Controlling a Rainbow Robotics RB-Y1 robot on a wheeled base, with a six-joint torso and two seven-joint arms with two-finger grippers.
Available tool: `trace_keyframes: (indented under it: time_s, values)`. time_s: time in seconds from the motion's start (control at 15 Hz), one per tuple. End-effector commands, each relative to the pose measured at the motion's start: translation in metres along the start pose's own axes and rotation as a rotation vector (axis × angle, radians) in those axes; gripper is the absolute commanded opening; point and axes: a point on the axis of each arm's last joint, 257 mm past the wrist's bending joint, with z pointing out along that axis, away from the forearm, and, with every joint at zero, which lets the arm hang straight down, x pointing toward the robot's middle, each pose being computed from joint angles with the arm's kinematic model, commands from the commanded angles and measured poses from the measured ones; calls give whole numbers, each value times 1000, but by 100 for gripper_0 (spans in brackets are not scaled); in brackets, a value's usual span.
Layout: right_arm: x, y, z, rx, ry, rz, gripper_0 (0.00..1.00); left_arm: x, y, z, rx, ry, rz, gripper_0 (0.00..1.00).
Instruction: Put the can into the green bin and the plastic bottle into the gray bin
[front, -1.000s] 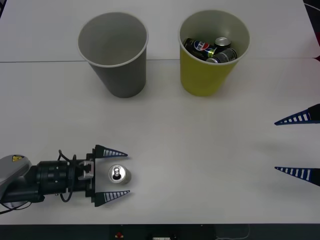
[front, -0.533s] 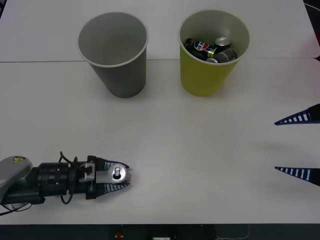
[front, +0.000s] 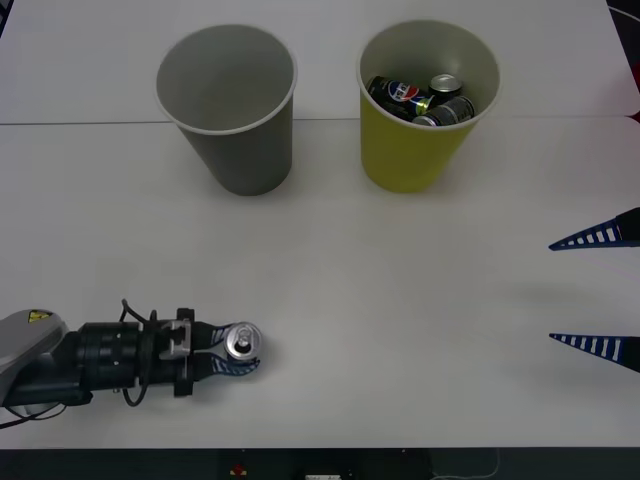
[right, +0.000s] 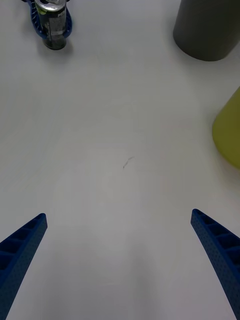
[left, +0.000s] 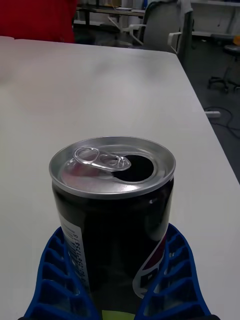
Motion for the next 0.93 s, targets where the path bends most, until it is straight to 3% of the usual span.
trace_keyframes:
  time_s: [0.07,0.47,0.53,0.67,0.8,0.93]
  values:
    - [0,0,0,0,0,0,100,-11,-4,-1,37,5,-61,0]
    - [0,0,0,0,0,0,100,-42,-5,-8,97,19,-178,0]
    - [0,0,0,0,0,0,100,-48,0,-9,97,39,-179,0]
    - [0,0,0,0,0,0,100,-60,8,-11,83,78,-179,0]
    - [0,0,0,0,0,0,100,-79,12,-11,63,120,-223,0]
    - [0,0,0,0,0,0,100,-96,16,-7,11,156,-247,0]
